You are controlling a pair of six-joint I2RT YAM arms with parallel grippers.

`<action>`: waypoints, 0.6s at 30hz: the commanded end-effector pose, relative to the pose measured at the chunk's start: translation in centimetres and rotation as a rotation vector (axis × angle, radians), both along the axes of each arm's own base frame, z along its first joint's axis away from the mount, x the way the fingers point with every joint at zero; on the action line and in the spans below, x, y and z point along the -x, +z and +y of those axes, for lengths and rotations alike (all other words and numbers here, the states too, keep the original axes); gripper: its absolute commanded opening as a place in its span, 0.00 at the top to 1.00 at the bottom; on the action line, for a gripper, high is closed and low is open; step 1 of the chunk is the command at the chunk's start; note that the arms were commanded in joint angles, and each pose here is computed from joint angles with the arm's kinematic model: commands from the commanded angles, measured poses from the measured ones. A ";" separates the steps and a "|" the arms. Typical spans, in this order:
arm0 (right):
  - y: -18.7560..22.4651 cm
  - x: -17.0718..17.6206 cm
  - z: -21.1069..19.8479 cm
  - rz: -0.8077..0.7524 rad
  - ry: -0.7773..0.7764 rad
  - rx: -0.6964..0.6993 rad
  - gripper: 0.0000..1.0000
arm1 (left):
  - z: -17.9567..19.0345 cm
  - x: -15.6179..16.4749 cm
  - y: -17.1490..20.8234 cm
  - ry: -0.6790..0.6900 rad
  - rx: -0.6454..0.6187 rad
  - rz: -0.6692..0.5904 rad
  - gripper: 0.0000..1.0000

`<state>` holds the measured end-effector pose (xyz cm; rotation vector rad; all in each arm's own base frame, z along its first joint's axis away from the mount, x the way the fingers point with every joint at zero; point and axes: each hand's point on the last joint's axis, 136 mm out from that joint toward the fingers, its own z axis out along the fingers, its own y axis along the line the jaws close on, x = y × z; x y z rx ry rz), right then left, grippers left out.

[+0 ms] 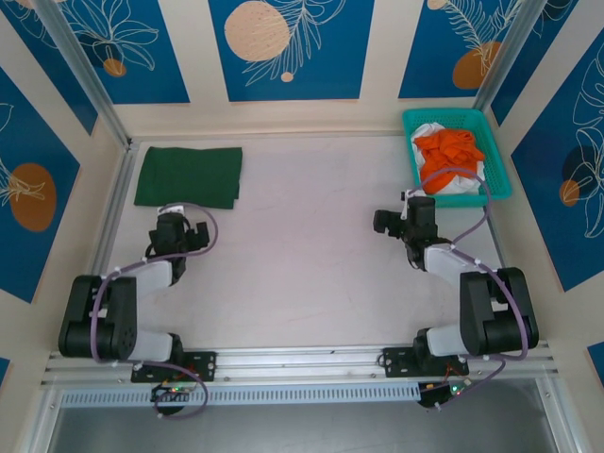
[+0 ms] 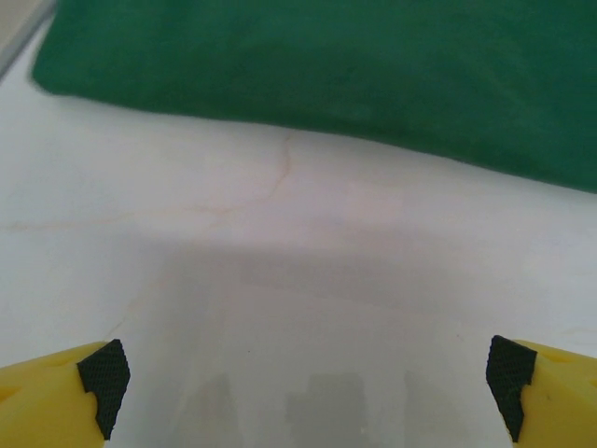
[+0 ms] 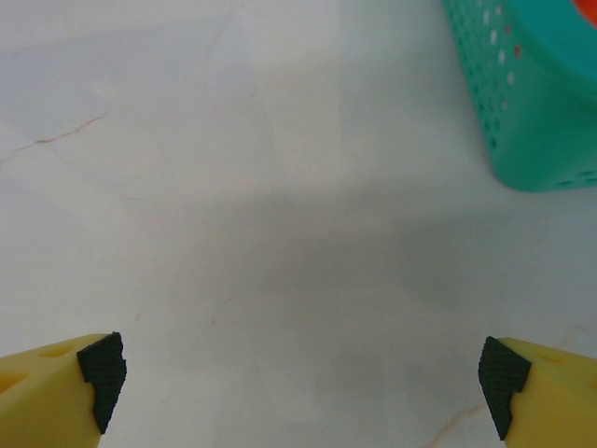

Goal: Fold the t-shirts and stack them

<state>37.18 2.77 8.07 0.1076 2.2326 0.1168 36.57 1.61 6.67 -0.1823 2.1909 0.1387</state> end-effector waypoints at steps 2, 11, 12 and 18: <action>2.6 -1.5 2.0 -0.174 0.159 -0.022 0.01 | -1.0 -3.4 3.6 -0.099 -0.042 -0.153 0.00; 1.7 -2.2 1.4 -0.295 0.194 -0.008 0.01 | -1.7 -2.4 3.2 -0.143 -0.040 -0.282 0.00; 1.7 -2.0 1.4 -0.298 0.195 -0.007 0.01 | -1.1 -1.8 3.1 -0.104 -0.045 -0.316 0.00; 2.0 -0.6 2.0 -0.408 0.180 0.074 0.01 | -3.3 -3.0 2.0 -0.215 -0.075 -0.227 0.00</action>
